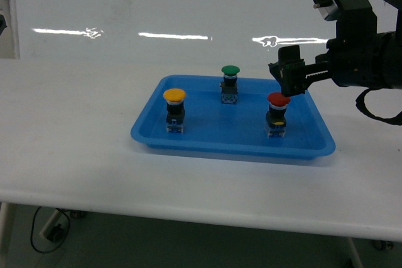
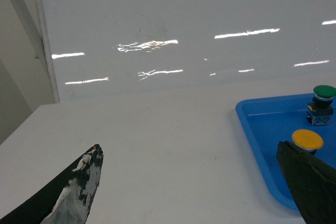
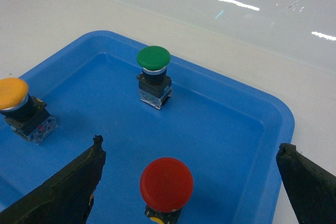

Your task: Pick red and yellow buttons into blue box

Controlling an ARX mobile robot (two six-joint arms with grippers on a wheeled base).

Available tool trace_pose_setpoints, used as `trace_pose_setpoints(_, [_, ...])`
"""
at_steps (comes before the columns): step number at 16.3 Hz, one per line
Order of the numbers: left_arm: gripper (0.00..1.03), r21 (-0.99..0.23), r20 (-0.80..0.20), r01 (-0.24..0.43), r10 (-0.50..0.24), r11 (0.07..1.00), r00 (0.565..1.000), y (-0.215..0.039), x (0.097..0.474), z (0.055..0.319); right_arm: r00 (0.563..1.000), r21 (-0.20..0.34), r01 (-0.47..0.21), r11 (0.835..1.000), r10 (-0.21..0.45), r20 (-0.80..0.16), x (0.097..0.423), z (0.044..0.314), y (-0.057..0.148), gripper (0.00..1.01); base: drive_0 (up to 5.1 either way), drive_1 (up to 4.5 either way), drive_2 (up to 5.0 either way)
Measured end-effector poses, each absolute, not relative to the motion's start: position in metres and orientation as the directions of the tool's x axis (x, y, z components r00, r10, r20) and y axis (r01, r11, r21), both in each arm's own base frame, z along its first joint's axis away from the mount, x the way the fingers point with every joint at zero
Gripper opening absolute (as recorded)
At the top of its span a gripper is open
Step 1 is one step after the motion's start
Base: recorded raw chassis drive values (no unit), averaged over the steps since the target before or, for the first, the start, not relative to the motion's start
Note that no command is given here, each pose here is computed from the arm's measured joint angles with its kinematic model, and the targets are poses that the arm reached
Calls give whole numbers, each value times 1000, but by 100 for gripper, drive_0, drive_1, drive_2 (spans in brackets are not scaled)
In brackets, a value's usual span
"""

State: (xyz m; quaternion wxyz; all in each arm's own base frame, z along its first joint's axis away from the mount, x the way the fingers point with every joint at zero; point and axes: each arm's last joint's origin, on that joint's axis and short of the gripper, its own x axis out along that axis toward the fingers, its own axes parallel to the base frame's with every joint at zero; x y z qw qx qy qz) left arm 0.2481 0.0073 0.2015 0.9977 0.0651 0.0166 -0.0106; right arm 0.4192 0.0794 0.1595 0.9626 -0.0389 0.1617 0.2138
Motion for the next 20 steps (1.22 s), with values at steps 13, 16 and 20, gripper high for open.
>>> trace_pose_setpoints(13, [98,129,-35,23,-19,991,999,7,248,201,779,-2,-469,883,413,-471,434,107,89,98,0,0,0])
trace_pose_setpoints(16, [98,129,-35,23,-19,991,999,7,248,201,785,-12,-471,882,413,-462,438,111,89,98,0,0,0])
trace_pose_setpoints(20, [98,129,-35,23,-19,991,999,7,248,201,769,-4,-472,881,410,-490,440,101,89,98,0,0,0])
